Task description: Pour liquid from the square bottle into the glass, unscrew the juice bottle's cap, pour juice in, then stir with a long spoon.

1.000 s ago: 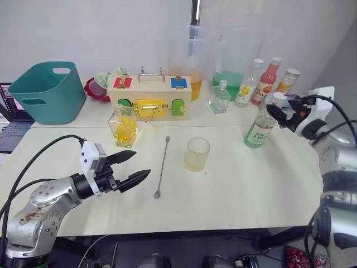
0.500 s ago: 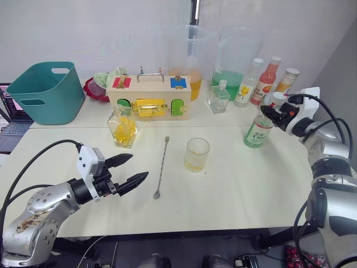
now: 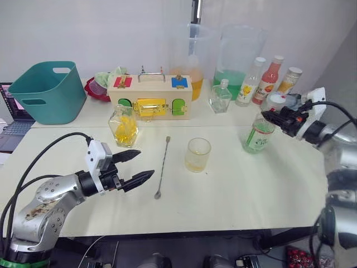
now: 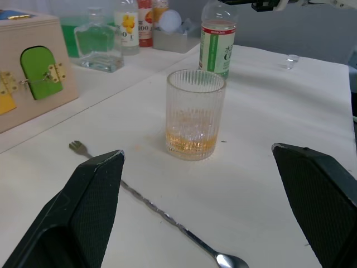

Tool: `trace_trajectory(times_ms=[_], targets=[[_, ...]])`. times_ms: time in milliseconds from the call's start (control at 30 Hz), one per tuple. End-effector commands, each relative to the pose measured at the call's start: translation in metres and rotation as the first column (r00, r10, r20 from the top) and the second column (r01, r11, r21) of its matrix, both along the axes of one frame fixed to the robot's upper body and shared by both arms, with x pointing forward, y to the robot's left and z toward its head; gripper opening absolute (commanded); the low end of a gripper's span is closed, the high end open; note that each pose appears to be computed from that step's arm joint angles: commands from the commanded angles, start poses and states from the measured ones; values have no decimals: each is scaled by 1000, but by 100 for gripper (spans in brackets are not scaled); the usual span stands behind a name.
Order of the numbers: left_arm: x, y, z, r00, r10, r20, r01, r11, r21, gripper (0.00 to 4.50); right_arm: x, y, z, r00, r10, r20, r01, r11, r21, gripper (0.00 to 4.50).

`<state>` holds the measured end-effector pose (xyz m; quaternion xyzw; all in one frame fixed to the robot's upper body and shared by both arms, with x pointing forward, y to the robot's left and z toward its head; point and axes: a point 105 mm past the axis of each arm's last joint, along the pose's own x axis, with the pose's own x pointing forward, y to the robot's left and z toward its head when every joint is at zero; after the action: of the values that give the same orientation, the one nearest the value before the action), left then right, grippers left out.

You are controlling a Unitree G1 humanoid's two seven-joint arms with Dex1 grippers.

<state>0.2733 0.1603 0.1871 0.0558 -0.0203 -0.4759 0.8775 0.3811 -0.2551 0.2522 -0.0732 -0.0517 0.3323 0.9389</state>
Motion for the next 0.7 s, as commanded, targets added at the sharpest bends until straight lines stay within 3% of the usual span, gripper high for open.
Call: trace_trajectory(times_ms=[33, 233, 367, 700], targets=[[6, -7, 11, 997, -54, 58, 55, 998, -20, 450, -39, 29, 30, 983, 167, 72, -166, 986, -20, 137], [11, -23, 11, 978, -198, 59, 198, 980, 16, 450, -102, 94, 7, 911, 412, -18, -412, 910, -52, 137], [9, -27, 9, 961, -272, 54, 269, 962, 56, 450, -127, 129, -2, 864, 500, -50, -501, 865, -8, 137], [2, -20, 8, 957, -283, 67, 276, 956, 99, 450, -139, 173, -30, 859, 510, -47, -507, 860, 64, 137]])
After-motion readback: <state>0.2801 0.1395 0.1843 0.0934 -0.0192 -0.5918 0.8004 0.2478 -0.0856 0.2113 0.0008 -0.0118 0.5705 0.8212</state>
